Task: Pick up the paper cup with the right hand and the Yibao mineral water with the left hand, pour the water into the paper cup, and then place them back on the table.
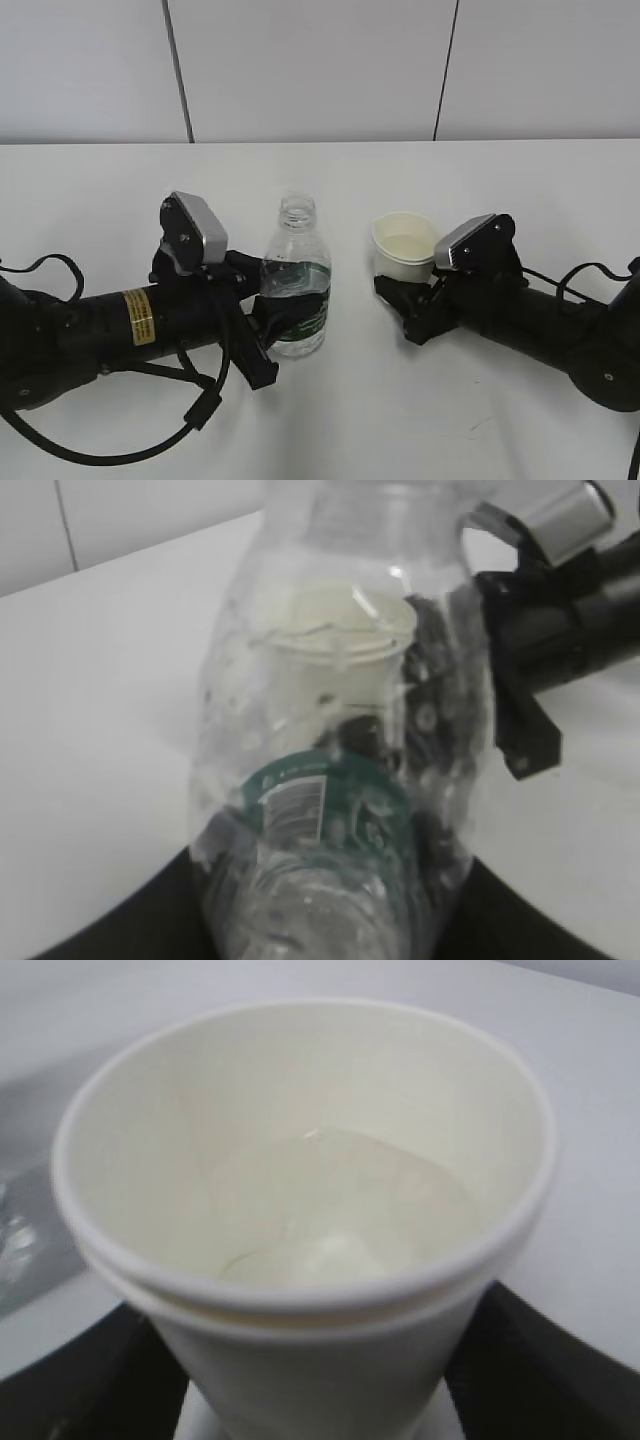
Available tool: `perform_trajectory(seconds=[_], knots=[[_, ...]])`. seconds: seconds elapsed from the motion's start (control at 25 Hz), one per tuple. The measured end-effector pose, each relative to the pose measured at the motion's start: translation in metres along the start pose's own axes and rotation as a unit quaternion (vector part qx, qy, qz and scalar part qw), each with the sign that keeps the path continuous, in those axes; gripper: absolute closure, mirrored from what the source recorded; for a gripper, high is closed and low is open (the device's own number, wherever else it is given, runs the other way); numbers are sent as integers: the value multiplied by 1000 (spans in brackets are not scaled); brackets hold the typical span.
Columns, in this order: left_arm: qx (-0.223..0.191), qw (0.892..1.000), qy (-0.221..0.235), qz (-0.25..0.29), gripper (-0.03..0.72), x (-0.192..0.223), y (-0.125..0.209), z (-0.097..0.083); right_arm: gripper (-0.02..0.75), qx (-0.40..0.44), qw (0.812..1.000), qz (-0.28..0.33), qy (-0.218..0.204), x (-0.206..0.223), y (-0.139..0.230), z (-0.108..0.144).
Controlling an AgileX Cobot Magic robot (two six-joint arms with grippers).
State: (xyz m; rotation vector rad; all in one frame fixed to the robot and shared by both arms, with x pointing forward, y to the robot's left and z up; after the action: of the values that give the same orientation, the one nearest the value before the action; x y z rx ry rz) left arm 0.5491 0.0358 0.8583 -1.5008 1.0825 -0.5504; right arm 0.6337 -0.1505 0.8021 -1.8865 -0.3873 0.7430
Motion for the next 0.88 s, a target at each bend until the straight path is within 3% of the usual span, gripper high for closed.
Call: perform_trajectory(seconds=[0.2,0.76,0.88], knots=[[15,999,31,14,367,0,5,-11,185,12,999,8,40,-5,5,-11],[7,998,52,17,368,4,16,-15,183,1,999,6,45,-4,9,-11],[7,998,51,18,335,4,16,-14,125,3,999,5,46,-4,10,-10]])
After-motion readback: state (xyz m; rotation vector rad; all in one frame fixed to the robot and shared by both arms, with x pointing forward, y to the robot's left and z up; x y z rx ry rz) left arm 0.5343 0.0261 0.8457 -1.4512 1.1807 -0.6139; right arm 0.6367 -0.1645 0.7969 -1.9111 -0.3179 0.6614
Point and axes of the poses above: a point on each arm's last joint axis where the gripper is mounted, x pointing out along that axis toward the gripper, z along the wrist's bending axis when the last joint is at zero, y = z × x, the point moved 9 cm from there along x, pointing out along that axis toward the gripper, and after that the axes turned 14 degrees about -x, right-handed, at the moved point
